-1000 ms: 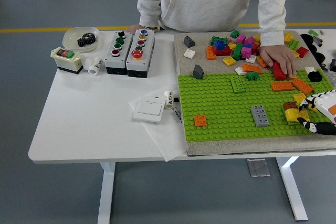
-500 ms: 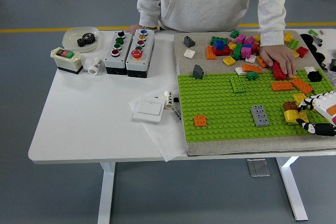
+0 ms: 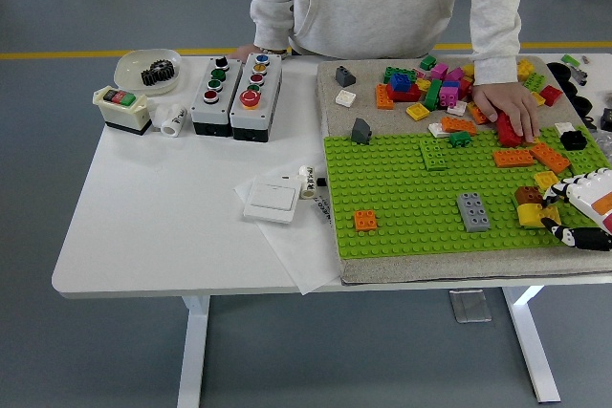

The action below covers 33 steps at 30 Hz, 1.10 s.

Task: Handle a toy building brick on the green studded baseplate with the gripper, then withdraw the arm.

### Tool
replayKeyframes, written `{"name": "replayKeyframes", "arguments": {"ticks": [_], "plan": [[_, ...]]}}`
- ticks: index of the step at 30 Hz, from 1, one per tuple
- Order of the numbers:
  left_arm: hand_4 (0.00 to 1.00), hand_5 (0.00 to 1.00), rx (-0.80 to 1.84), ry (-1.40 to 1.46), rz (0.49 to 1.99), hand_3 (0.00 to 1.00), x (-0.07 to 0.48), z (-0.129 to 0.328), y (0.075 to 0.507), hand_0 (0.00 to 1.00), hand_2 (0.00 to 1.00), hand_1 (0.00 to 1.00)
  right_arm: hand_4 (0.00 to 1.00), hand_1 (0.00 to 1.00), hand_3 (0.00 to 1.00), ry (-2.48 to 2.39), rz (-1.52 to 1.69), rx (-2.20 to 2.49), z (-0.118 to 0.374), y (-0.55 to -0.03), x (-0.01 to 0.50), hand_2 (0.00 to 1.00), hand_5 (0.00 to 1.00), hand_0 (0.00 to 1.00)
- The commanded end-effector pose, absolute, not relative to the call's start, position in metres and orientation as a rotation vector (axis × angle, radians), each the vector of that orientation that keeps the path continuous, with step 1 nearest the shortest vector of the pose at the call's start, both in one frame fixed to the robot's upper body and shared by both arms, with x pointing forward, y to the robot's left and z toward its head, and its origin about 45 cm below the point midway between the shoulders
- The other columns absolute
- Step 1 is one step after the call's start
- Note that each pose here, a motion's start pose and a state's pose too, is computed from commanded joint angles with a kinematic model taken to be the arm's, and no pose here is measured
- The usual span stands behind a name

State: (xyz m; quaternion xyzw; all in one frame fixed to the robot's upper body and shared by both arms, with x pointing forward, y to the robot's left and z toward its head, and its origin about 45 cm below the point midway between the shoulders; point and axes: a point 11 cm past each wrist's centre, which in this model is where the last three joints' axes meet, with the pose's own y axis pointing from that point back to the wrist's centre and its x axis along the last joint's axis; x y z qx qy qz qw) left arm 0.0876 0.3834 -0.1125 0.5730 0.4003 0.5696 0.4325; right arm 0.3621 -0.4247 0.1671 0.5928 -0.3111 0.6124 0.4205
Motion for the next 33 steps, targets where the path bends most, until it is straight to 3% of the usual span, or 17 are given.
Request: {"name": "replayKeyframes", "arguments": {"ticks": [1,2,7,8,25,26,33], "plan": [[0.709,0.617,1.429,0.998,1.418,0.641,0.087,-0.112,0.384,0.788,0.79,0.806,0.661,0.472,0.569,-0.777,1.535,1.486,0.167,-0.425,0.362,0.556,0.234,0.343],[0.709,0.617,1.43,0.997,1.418,0.638,0.087,-0.112,0.384,0.788,0.789,0.807,0.712,0.493,0.636,-0.775,1.535,1.486,0.167,-0.424,0.362,0.604,0.242,0.354],[0.709,0.617,1.434,0.996,1.413,0.638,0.087,-0.112,0.384,0.788,0.789,0.807,0.712,0.493,0.636,-0.78,1.533,1.489,0.166,-0.424,0.362,0.604,0.242,0.354],[0.708,0.618,1.434,0.996,1.413,0.639,0.087,-0.112,0.384,0.788,0.788,0.805,0.777,0.506,0.712,-0.781,1.533,1.489,0.166,-0.424,0.362,0.667,0.259,0.369],[0.708,0.618,1.439,0.992,1.409,0.639,0.086,-0.112,0.385,0.787,0.788,0.804,0.783,0.511,0.741,-0.838,1.545,1.478,0.179,-0.426,0.367,0.681,0.247,0.368],[0.708,0.618,1.44,0.992,1.409,0.638,0.086,-0.112,0.385,0.784,0.788,0.804,0.825,0.515,0.759,-0.844,1.546,1.477,0.18,-0.426,0.368,0.687,0.257,0.37],[0.708,0.618,1.441,0.99,1.408,0.638,0.087,-0.112,0.386,0.784,0.788,0.804,0.842,0.517,0.762,-0.851,1.552,1.468,0.185,-0.428,0.369,0.688,0.258,0.374]]}}
